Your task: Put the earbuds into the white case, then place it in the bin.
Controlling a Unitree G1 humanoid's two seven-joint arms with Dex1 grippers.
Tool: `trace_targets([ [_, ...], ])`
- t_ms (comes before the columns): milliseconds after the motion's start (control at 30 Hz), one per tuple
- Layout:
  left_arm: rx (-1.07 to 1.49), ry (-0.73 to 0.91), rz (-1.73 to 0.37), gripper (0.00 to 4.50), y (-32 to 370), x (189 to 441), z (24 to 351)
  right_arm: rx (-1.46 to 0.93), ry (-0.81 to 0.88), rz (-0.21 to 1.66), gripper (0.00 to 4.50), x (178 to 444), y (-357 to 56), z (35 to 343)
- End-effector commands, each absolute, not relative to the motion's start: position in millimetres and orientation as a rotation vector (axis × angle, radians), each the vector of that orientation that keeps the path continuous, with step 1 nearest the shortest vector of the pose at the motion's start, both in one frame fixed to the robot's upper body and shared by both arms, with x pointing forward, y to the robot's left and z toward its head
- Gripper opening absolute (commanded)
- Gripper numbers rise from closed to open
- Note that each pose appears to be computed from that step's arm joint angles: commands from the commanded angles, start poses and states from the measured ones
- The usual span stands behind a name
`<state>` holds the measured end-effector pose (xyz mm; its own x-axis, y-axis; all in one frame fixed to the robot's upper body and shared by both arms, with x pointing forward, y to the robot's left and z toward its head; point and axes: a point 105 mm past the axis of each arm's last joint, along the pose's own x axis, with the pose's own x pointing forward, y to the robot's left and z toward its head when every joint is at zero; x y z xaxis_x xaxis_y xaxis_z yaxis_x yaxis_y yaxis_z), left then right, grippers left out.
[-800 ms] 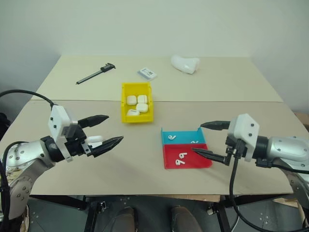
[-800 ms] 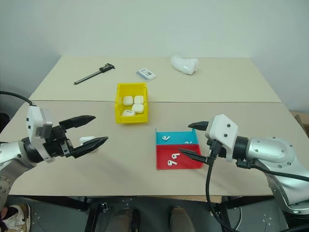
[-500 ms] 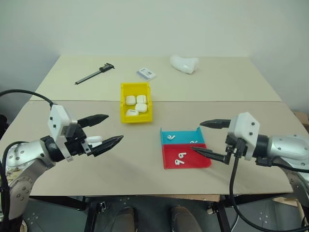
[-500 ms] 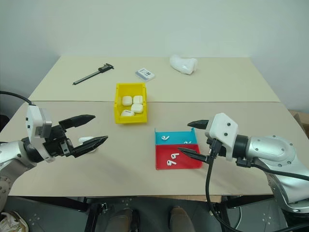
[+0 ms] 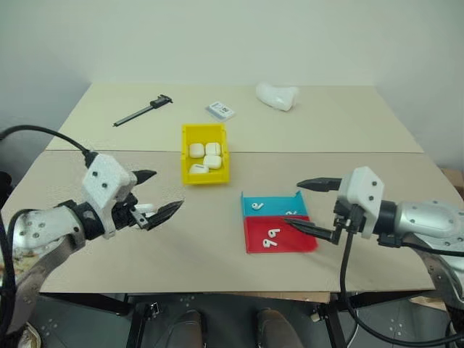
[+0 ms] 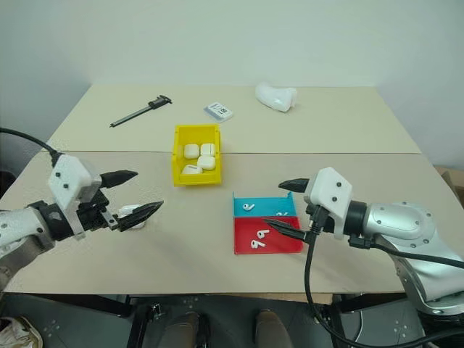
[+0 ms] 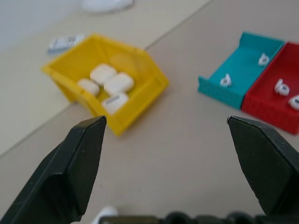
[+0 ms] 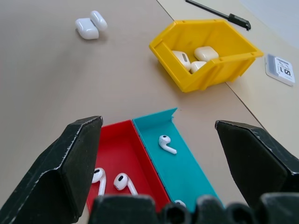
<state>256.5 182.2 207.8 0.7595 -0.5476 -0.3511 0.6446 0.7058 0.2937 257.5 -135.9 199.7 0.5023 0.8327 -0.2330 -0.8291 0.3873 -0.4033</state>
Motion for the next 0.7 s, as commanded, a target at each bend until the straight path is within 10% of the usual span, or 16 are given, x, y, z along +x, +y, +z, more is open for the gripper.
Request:
trace_targets([
  [33,0.383,0.455,-0.616,4.5,190.7,255.2,199.6,-0.514,-0.052,1.077,4.47,255.0,-129.7,209.2],
  [700,0.1,0.852,-0.233,4.5,234.4,271.8,198.6,-0.469,-0.078,1.138,4.47,259.0,-110.3,205.4],
])
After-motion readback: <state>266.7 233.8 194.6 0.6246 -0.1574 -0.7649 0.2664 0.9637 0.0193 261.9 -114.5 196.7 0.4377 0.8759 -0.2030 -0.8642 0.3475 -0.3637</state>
